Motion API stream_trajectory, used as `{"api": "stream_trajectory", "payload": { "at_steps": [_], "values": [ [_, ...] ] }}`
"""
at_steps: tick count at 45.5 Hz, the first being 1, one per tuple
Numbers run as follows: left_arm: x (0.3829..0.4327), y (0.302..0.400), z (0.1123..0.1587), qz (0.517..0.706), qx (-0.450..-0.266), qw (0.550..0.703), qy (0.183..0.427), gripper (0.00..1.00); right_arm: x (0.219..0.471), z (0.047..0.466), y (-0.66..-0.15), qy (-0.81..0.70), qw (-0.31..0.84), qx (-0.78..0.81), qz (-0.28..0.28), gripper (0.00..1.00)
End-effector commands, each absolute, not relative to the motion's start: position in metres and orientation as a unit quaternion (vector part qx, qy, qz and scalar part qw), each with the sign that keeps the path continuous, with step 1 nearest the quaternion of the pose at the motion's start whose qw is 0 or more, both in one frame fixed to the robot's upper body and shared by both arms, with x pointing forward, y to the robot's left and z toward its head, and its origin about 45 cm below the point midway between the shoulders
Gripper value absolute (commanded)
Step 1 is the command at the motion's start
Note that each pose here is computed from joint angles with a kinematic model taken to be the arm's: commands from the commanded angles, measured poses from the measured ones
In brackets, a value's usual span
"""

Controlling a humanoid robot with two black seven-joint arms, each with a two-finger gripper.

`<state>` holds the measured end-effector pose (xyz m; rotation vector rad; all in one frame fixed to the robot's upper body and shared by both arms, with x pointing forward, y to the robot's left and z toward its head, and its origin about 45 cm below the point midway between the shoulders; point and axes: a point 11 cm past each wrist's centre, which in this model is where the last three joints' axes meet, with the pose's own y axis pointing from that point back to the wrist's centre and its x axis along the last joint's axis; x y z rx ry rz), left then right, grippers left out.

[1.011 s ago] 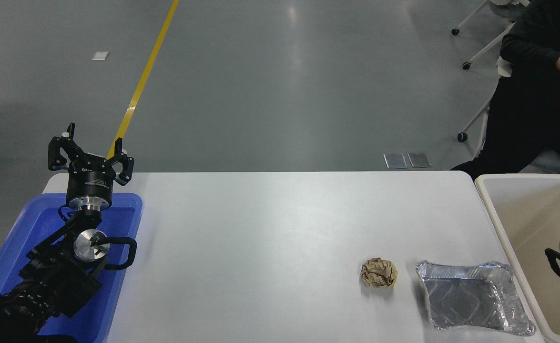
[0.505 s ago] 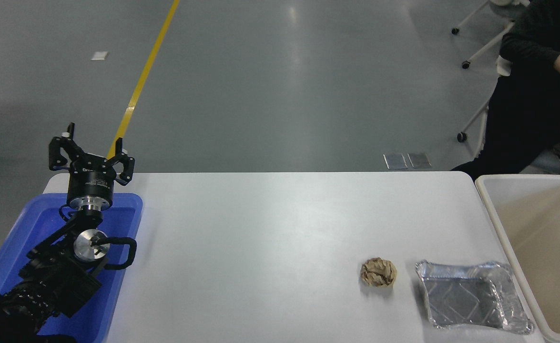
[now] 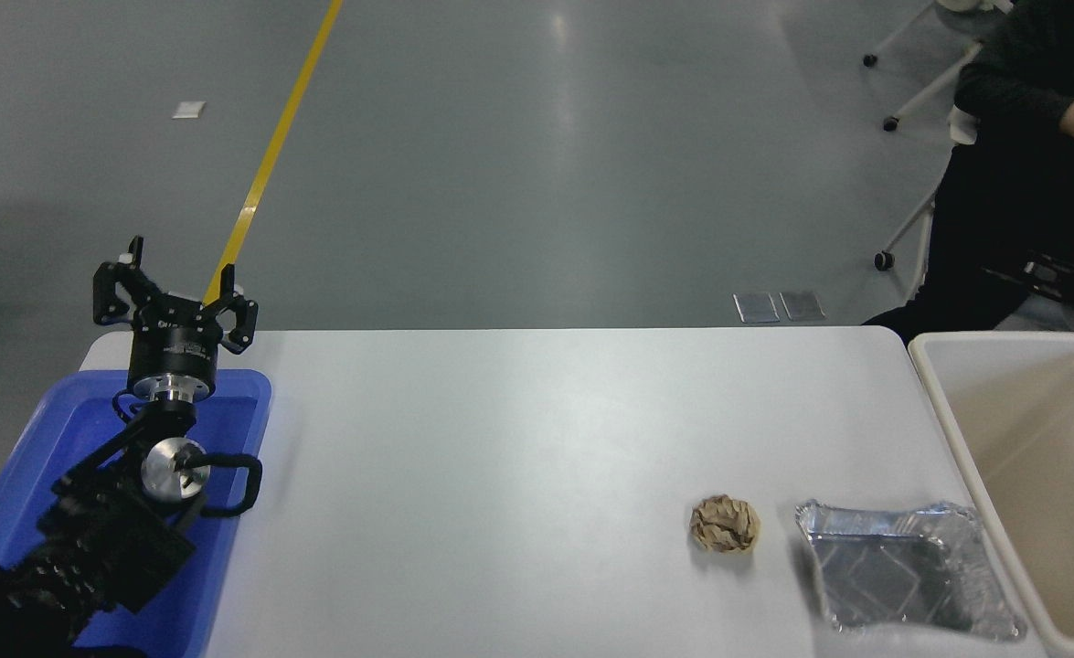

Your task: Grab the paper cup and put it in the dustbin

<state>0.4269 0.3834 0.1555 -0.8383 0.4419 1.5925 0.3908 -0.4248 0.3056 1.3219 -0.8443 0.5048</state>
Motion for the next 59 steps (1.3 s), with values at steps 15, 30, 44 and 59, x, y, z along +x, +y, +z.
{"api": "stream_trajectory", "payload": {
  "at_steps": [15,30,44,59],
  "values": [
    [0.4269,0.3833,0.1553,0.688,-0.361,0.600,0.191,0.99,0.373,0.376,-0.272,-0.148,0.688,0.675,0.221,1.00],
    [0.4269,0.3830,0.1553,0.687,-0.361,0.601,0.191,0.99,0.346,0.368,-0.195,-0.068,0.678,0.712,0.170,1.00],
    [0.4269,0.3834,0.1554,0.688,-0.362,0.600,0.191,0.99,0.312,0.375,-0.187,-0.010,0.679,0.725,0.116,1.00],
    [0.4269,0.3834,0.1554,0.688,-0.362,0.600,0.191,0.99,0.301,0.379,-0.191,0.016,0.689,0.720,0.078,1.00]
  ]
}}
